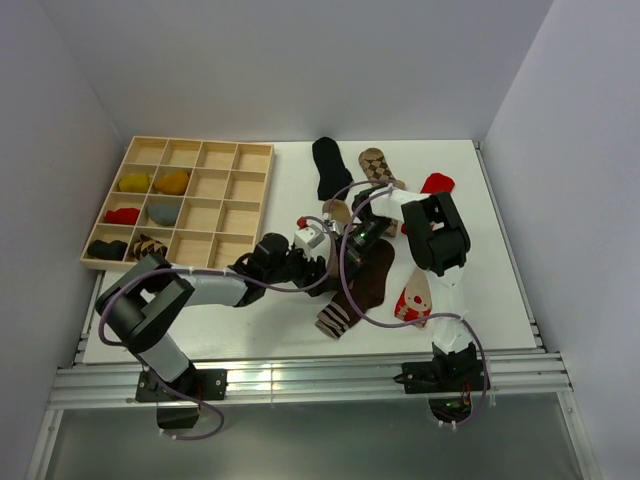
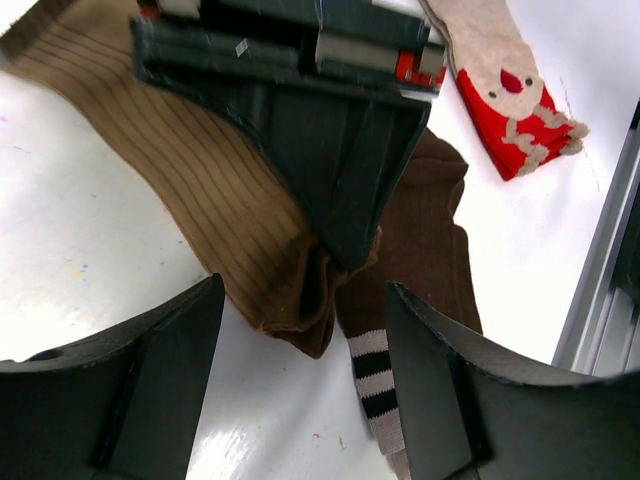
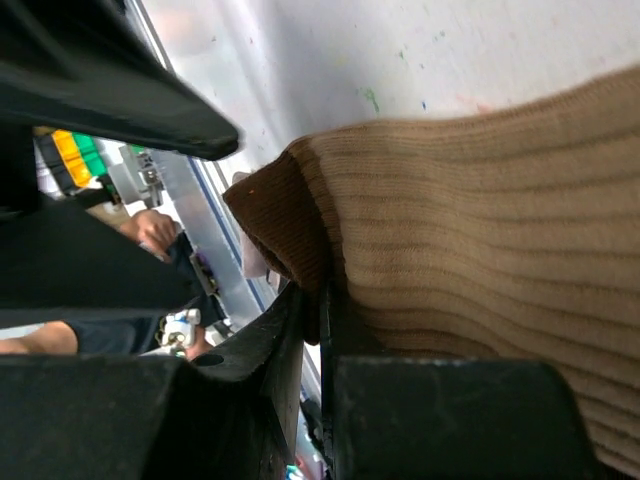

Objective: Roll the socks
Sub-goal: Roll the sock at the center of the board.

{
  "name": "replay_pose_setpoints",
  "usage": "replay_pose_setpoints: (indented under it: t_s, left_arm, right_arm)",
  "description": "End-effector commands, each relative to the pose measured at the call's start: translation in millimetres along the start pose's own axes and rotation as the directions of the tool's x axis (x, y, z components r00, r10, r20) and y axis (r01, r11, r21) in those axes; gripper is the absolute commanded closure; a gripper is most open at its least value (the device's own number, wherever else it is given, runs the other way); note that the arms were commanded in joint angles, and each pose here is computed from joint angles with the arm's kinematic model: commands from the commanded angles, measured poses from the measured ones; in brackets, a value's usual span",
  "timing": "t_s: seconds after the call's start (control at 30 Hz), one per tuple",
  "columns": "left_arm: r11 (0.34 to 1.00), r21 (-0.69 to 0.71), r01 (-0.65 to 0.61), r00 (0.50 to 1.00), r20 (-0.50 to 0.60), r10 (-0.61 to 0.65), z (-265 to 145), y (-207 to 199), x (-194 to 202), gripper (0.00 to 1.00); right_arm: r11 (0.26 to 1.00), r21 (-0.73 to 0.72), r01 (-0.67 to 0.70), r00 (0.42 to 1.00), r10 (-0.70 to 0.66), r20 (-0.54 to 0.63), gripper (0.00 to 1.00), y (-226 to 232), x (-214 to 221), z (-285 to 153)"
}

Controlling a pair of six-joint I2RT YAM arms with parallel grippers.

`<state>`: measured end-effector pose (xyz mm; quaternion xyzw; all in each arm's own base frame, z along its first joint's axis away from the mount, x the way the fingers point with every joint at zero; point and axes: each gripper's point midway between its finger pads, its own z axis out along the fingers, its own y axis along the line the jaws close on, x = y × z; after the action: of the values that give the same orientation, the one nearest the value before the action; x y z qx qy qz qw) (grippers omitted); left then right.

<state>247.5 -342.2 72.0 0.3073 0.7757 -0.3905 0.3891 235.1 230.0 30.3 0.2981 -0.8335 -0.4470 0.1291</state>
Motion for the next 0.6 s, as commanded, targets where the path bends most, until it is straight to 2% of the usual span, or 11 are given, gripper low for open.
replay_pose_setpoints:
  t_s: [0.0,0.33,0.43,0.47,0.57]
  left_arm:
    - [0.997,0.060,-0.046,0.997,0.063,0.043,12,-14,-21,0.30]
    - [0.999,0.035,-0.039,0.999,0.039,0.038,26,-12,-5,0.33]
    - [0.999,0.033,-0.034,0.999,0.038,0.033,28,-12,-2,0.37]
    - [0.999,0.028,-0.032,0.999,0.034,0.031,29,-10,-1,0.42]
    - [0.999,0.026,-0.027,0.999,0.028,0.027,29,-10,4,0.43]
  right_arm:
    - [0.999,-0.035,-0.015,1.000,0.015,0.016,0.96,3,-5,-7]
    - [0.998,-0.044,-0.042,0.999,0.043,0.027,0.97,0,-5,-11]
    - [0.998,-0.038,-0.054,0.998,0.056,0.036,0.98,-4,-5,-13]
    - [0.998,-0.037,-0.054,0.998,0.055,0.037,0.98,-4,-6,-13]
    - [0.997,-0.034,-0.070,0.996,0.072,0.048,0.98,-7,-6,-15]
